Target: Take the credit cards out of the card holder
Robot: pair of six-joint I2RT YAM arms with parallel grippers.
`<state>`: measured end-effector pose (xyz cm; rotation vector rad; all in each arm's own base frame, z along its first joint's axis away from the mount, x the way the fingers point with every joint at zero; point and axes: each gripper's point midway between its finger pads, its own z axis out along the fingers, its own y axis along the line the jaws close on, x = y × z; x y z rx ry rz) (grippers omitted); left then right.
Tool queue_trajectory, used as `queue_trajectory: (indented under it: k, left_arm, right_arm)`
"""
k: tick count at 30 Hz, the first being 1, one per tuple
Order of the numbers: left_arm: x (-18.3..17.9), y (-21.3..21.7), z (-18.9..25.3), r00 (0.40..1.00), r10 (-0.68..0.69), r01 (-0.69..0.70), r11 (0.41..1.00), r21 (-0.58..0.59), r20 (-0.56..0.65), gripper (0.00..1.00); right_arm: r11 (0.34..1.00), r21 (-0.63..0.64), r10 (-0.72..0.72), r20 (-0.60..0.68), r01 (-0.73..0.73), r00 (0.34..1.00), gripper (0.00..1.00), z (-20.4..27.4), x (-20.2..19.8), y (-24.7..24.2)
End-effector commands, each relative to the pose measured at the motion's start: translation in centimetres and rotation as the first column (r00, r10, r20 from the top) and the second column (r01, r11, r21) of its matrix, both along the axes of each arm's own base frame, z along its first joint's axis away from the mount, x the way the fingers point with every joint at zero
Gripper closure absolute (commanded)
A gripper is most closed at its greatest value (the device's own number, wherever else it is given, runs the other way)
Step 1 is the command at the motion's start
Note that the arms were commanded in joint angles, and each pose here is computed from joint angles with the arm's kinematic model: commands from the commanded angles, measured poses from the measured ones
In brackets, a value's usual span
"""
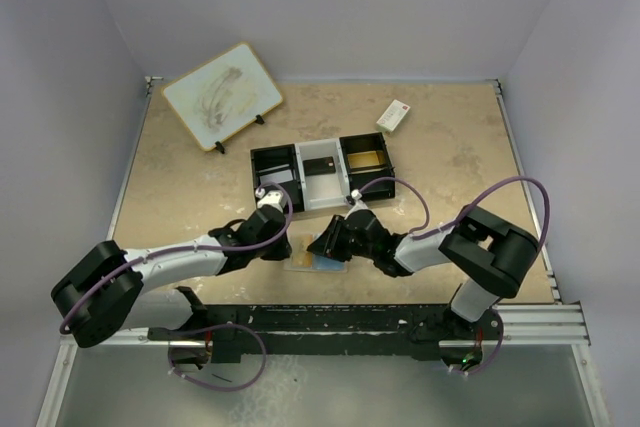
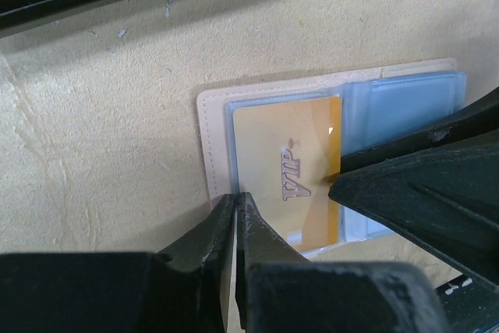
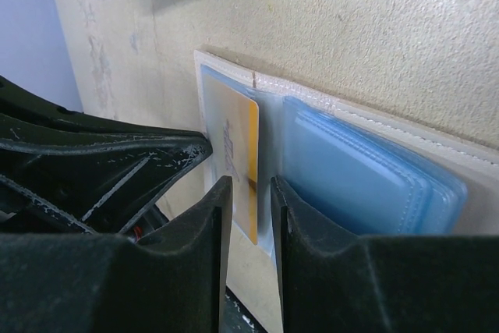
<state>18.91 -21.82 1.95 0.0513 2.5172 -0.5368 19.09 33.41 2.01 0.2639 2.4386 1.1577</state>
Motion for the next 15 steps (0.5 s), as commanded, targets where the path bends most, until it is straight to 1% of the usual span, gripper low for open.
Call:
queue_trajectory:
  k: [1, 4, 6, 8, 11, 12, 15]
  left_arm:
    - [-0.7, 0.1, -1.3, 1.0, -0.005, 0.005, 1.0, 0.013, -0.018, 1.0]
    - [-0.9, 0.0, -1.4, 1.0, -0.013, 0.013, 1.0, 0.02, -0.022, 1.0]
    - [-0.9, 0.0, -1.4, 1.0, -0.009, 0.01, 1.0, 0.022, -0.021, 1.0]
    - [-0.9, 0.1, -1.3, 1.0, -0.003, 0.003, 1.0, 0.022, -0.016, 1.0]
    - [-0.9, 0.3, -1.2, 1.0, 0.005, -0.005, 1.0, 0.023, -0.011, 1.0]
    - [-0.9, 0.4, -1.2, 1.0, 0.006, -0.006, 1.0, 0.026, -0.011, 1.0]
    - [-1.1, 0.6, -1.4, 1.0, 0.005, -0.004, 0.999, 0.038, -0.017, 1.0]
  right_arm:
    - [0.996, -0.085, 0.011, -0.039, -0.014, 0.999, 0.7, -2.6, -0.9, -1.6]
    - [0.998, -0.033, 0.056, -0.013, -0.056, 0.998, 0.75, -1.9, -1.0, -0.5]
    - [0.998, -0.017, 0.067, -0.004, -0.067, 0.998, 0.82, -1.6, -0.9, -0.2]
    - [0.997, -0.011, 0.074, 0.005, -0.074, 0.997, 0.87, -1.3, -0.9, 0.0]
    - [0.996, -0.002, 0.085, 0.017, -0.085, 0.996, 0.98, -1.0, -0.8, 0.0]
    - [0.996, 0.002, 0.086, 0.018, -0.086, 0.996, 1.0, -0.9, -0.7, 0.0]
    - [0.994, 0.021, 0.111, 0.025, -0.111, 0.994, 1.0, -0.5, -0.8, 0.1]
